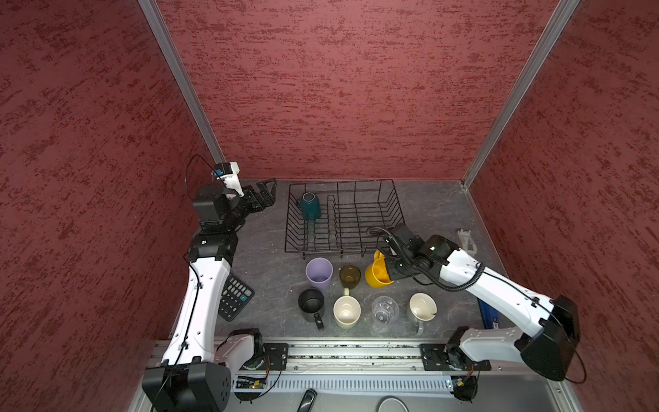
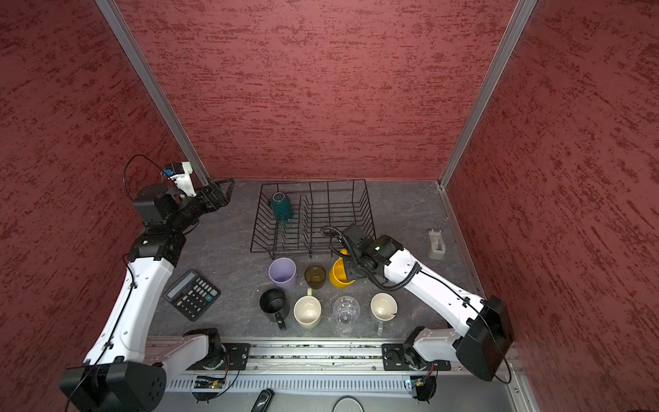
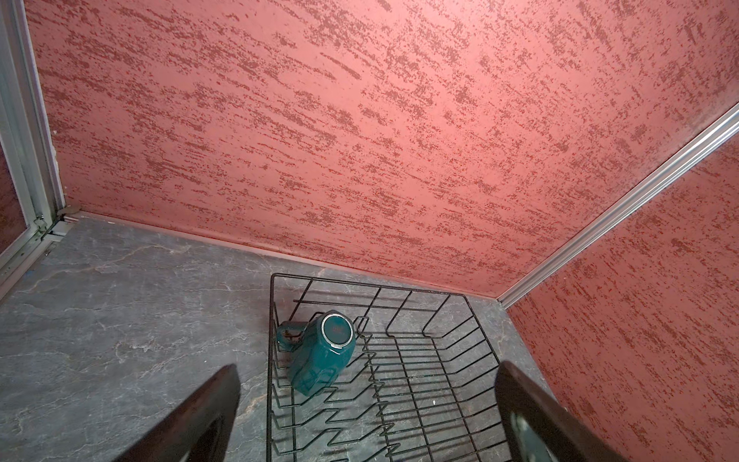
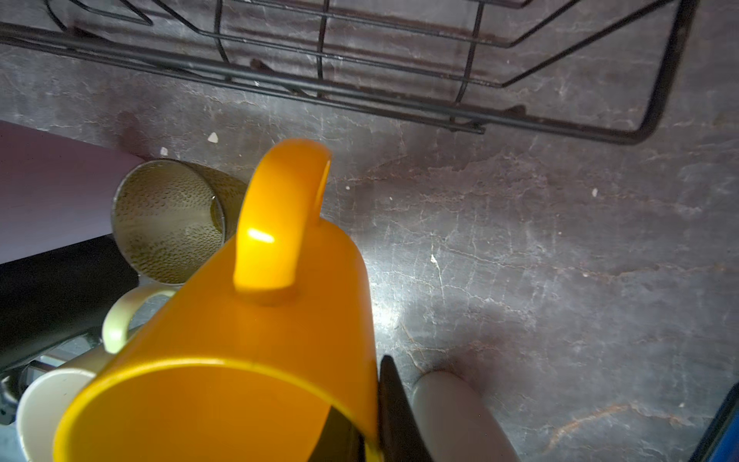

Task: Load cups into a dish rack
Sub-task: Pick up the cup from the bottom-center of the table.

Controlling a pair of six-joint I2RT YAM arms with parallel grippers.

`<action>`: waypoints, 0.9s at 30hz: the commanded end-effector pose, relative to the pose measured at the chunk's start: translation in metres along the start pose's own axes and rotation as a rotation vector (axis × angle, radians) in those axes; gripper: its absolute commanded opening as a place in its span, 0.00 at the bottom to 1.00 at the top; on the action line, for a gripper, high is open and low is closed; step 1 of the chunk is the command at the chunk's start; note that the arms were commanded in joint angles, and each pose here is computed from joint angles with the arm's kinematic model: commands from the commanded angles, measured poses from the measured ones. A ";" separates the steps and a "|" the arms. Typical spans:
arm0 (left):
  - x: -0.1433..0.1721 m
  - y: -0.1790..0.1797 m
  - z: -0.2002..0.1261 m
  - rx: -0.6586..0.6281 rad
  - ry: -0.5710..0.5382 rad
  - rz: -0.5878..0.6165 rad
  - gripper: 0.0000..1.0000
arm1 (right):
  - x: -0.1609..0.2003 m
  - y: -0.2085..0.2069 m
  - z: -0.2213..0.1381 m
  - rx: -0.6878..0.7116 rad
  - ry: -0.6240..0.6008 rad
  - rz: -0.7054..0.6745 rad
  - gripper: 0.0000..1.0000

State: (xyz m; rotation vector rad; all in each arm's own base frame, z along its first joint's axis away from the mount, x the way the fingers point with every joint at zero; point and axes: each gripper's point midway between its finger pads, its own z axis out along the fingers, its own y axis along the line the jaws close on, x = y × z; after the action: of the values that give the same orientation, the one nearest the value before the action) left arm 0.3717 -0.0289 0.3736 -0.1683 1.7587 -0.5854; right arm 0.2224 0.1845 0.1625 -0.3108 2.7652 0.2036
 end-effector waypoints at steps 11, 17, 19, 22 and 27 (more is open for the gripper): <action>-0.002 -0.028 0.000 0.108 -0.050 0.110 0.98 | -0.070 0.057 -0.100 -0.313 -0.265 -0.006 0.00; 0.025 -0.074 0.006 0.246 -0.041 0.328 0.98 | -0.120 0.074 -0.111 -0.476 -0.380 0.025 0.00; 0.038 -0.089 0.006 0.317 -0.039 0.407 0.98 | -0.138 0.073 -0.113 -0.536 -0.411 0.046 0.00; 0.052 -0.110 0.004 0.441 -0.080 0.490 0.99 | -0.164 0.069 -0.116 -0.608 -0.463 0.070 0.00; 0.079 -0.139 -0.001 0.650 -0.148 0.636 1.00 | -0.196 0.055 -0.120 -0.747 -0.519 0.117 0.00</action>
State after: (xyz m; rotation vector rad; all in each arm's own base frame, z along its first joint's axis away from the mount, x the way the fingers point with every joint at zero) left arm 0.3386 -0.1598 0.3471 0.5642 1.5174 -0.6381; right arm 0.3354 0.2383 0.2892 -0.1537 2.3482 0.9403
